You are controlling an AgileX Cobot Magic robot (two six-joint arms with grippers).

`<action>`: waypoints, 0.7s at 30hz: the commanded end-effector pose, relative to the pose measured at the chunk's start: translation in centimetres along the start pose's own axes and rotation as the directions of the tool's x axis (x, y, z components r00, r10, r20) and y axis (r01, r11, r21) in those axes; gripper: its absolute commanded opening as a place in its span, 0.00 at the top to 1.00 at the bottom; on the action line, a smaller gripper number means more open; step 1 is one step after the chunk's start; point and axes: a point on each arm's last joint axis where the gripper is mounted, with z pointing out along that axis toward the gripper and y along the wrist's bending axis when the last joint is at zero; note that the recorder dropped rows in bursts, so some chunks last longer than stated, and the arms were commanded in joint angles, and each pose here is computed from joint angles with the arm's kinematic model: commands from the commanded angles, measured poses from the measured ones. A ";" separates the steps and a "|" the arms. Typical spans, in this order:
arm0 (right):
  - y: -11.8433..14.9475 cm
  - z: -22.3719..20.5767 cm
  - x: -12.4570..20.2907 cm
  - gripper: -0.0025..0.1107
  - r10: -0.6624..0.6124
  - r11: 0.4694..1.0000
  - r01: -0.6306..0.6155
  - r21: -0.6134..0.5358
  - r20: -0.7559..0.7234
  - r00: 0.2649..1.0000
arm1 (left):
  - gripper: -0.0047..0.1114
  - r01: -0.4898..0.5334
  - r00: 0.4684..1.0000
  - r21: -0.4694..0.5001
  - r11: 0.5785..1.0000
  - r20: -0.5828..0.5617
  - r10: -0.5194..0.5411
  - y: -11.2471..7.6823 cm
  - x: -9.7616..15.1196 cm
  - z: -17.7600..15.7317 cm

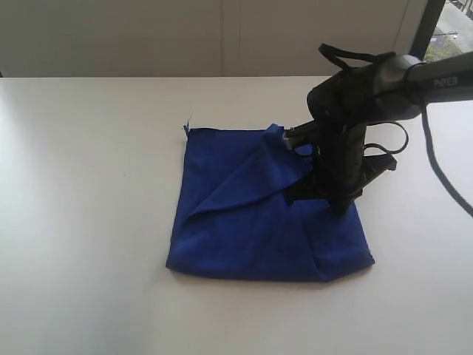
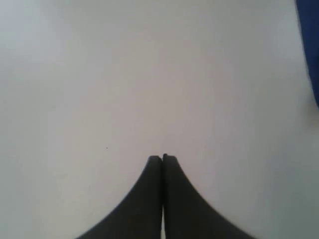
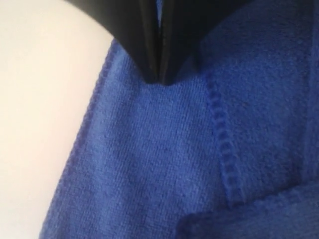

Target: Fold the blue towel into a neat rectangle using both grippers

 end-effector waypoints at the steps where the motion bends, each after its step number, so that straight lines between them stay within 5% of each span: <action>1: -0.4 -1.4 -0.3 0.98 0.029 0.999 -0.027 -0.025 0.080 0.996 | 0.96 0.010 1.000 0.001 1.000 -0.005 -0.010 0.0 0.2 0.0; 11: -3.4 -9.3 0.0 0.98 0.153 0.985 -0.119 -0.125 0.317 0.936 | 0.96 0.010 1.000 0.001 1.000 -0.005 -0.010 0.0 0.2 0.0; 17: -5.9 -10.2 0.8 0.98 0.213 0.942 -0.129 -0.309 0.257 0.943 | 0.96 0.010 1.000 0.001 1.000 -0.005 -0.010 0.0 0.2 0.0; 21: -6.8 -10.3 1.8 0.98 0.230 0.930 -0.149 -0.335 0.217 0.949 | 0.96 0.010 1.000 0.001 1.000 -0.005 -0.010 0.0 0.2 0.0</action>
